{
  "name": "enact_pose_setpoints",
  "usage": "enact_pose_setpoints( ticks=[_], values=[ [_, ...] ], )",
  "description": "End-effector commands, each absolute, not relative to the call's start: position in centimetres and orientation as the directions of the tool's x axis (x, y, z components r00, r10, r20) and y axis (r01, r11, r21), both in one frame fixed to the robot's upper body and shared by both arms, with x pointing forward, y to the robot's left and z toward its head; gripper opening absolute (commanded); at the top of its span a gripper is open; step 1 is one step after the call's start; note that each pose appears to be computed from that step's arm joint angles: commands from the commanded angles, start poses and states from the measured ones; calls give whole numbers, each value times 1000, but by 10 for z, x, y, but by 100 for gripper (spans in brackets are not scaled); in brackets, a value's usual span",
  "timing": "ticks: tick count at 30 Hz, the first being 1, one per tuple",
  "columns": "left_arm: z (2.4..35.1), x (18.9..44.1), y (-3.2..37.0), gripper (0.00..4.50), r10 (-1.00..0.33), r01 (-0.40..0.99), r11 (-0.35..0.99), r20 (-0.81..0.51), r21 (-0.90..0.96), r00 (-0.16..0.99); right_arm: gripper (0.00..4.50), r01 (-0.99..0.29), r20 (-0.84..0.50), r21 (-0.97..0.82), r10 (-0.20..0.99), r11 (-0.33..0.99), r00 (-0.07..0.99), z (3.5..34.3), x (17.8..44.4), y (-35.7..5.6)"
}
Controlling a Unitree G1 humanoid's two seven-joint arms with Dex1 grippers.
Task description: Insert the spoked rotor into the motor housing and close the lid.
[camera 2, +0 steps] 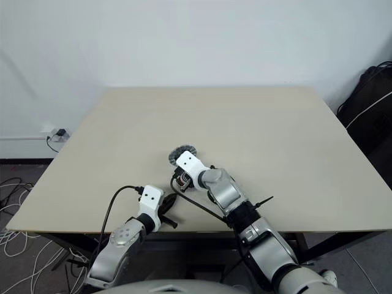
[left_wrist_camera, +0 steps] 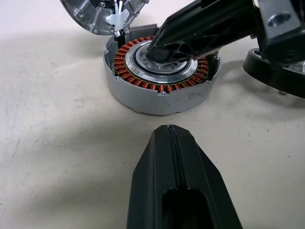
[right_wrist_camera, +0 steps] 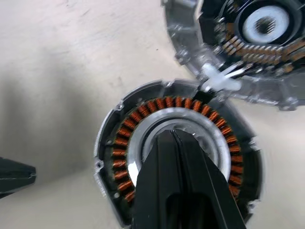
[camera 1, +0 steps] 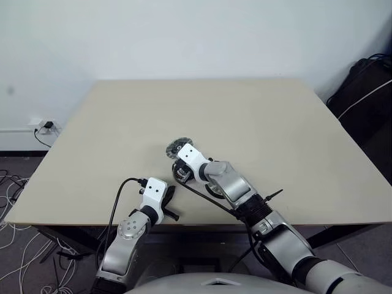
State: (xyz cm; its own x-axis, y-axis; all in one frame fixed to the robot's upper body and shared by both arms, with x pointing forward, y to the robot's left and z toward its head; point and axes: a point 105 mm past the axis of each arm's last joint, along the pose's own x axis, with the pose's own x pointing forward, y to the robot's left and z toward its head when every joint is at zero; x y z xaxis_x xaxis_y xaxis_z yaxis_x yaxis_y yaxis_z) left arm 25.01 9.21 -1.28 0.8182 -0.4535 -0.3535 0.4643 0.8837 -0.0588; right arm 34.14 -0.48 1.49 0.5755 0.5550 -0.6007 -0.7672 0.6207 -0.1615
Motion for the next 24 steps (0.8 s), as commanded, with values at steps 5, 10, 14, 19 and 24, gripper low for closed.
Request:
enact_pose_setpoints(
  ticks=[5,10,14,19,24],
  values=[
    [0,253,92,0,-452,463,886,-303,-39,839,2,-641,-389,-193,542,743,745,58,358,-26],
    [-1,251,93,0,-460,473,880,-308,-34,833,2,-530,-331,-162,460,832,824,65,350,-70],
    [0,252,92,0,-466,483,875,-307,-23,830,2,-448,-326,-127,389,885,861,68,339,-104],
    [2,254,93,0,-471,492,871,-302,-7,829,2,-316,-342,-51,280,947,897,64,316,-147],
    [3,256,93,0,-486,510,860,-307,-4,818,2,-218,-380,92,237,972,894,51,289,-165]
  ],
)
